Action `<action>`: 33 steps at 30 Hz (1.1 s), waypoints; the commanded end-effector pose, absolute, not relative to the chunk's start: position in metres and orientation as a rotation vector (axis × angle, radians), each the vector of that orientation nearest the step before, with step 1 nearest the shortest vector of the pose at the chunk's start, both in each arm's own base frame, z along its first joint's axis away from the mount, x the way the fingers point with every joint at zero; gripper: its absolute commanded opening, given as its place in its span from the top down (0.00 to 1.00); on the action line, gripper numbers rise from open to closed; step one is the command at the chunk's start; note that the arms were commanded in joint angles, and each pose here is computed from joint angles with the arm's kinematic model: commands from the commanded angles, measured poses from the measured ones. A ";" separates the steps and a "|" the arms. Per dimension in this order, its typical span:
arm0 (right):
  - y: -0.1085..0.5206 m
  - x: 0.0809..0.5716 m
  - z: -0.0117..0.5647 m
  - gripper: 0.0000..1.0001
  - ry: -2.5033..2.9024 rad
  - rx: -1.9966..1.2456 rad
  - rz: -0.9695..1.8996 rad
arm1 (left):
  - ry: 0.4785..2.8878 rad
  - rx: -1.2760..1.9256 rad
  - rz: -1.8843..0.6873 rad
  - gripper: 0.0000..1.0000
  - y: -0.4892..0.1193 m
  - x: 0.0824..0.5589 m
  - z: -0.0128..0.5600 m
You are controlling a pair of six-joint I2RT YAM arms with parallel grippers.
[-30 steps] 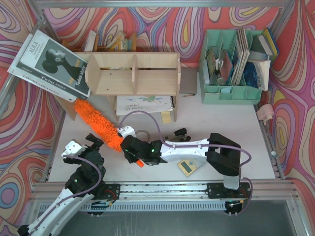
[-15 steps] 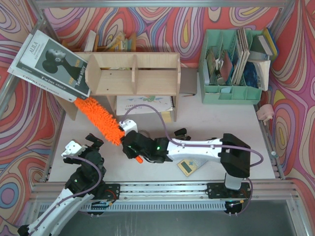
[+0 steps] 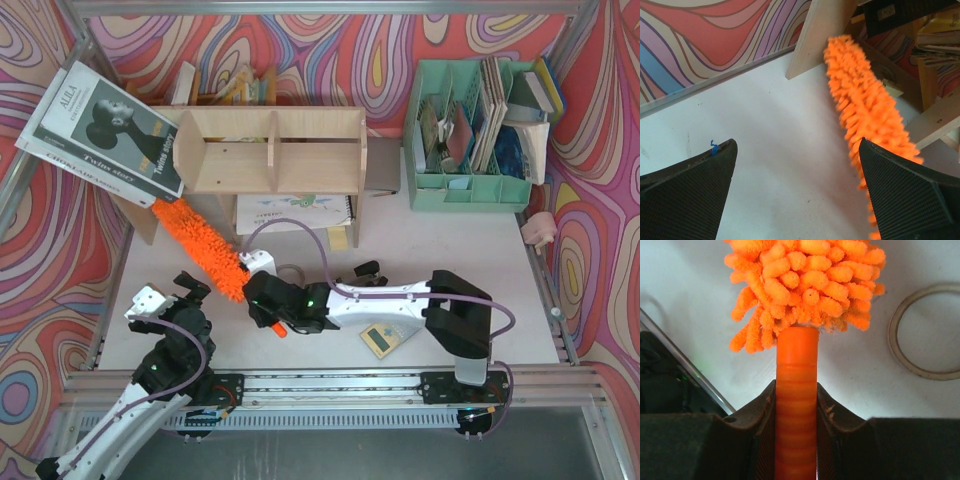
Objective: Dust the bookshelf with a duster
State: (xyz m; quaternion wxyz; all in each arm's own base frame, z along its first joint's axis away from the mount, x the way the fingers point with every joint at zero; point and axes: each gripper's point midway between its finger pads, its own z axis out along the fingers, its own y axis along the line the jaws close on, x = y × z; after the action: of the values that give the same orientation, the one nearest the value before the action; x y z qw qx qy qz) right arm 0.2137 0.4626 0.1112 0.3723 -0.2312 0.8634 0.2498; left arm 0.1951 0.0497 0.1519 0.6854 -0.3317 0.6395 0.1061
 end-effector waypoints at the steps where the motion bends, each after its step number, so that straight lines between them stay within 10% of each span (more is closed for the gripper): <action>1: 0.474 0.214 0.112 1.00 2.233 -0.565 0.676 | 1.433 -0.741 0.247 0.02 0.051 0.195 0.148; 13: 0.478 0.234 0.196 1.00 2.018 -0.470 0.754 | 1.431 -0.749 0.249 0.01 0.052 0.194 0.147; 33: 0.467 0.218 0.122 1.00 2.222 -0.534 0.657 | 1.430 -0.752 0.249 0.02 0.052 0.194 0.147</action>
State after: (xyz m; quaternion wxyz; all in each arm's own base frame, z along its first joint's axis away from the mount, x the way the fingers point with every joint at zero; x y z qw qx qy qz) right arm 0.2122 0.4636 0.1019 0.3558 -0.2297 0.8737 0.2393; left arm 0.1951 0.0500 0.1519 0.6855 -0.3335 0.6386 0.1055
